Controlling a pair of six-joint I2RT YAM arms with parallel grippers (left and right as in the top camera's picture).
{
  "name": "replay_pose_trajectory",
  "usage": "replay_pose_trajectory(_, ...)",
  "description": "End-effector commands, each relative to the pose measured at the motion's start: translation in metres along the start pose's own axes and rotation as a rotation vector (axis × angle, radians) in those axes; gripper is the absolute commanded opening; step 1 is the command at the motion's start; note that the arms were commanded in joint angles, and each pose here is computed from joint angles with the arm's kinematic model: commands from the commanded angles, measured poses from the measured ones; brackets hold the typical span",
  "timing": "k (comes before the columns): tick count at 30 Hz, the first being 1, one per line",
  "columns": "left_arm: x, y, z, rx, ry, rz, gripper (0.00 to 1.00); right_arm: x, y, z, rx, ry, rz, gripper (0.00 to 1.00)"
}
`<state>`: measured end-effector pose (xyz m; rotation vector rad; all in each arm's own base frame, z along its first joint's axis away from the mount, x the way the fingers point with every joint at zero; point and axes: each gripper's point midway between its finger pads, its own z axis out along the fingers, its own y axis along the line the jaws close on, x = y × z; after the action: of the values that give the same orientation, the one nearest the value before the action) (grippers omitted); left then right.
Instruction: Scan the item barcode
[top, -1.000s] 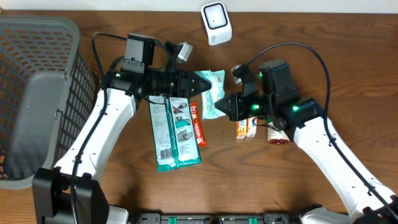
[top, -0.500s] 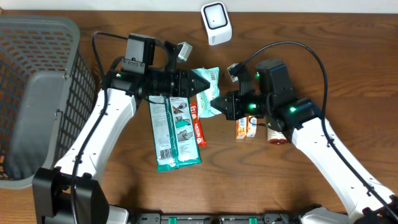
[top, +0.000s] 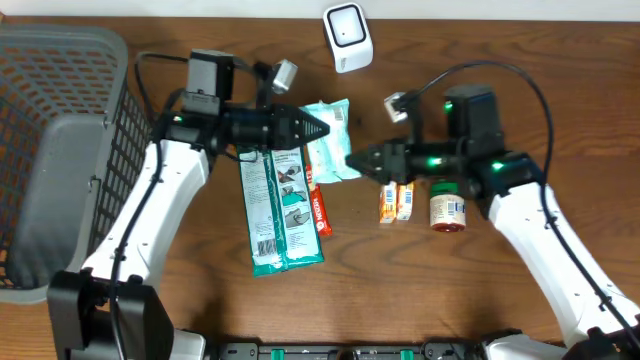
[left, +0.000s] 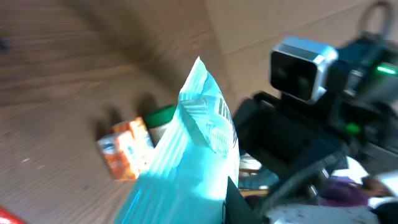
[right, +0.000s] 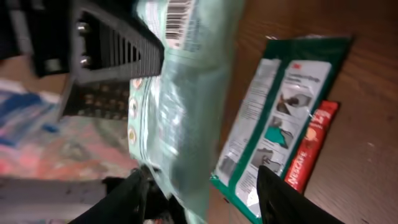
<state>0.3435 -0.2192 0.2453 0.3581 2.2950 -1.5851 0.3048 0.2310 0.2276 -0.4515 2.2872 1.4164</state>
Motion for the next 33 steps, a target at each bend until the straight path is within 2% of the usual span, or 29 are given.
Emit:
replay_pose_trajectory(1, 0.005, -0.027, -0.007, 0.171, 0.044, -0.009, 0.11, -0.002, 0.028, -0.018, -0.198, 0.009, -0.110, 0.53)
replay_pose_trajectory(13, 0.004, -0.031, -0.008, 0.193, 0.045, 0.000, 0.11, 0.004, 0.051, -0.017, -0.312, 0.033, -0.190, 0.45)
replay_pose_trajectory(24, 0.008, -0.044, -0.011, 0.267, 0.072, 0.005, 0.11, 0.012, 0.051, 0.007, -0.258, 0.066, -0.225, 0.40)
replay_pose_trajectory(30, 0.011, -0.056, -0.015, 0.340, 0.095, 0.021, 0.11, 0.004, 0.044, 0.010, -0.247, 0.045, -0.231, 0.54)
replay_pose_trajectory(33, 0.011, -0.056, -0.015, 0.340, 0.096, 0.013, 0.11, -0.002, 0.042, 0.007, -0.242, 0.029, -0.202, 0.71)
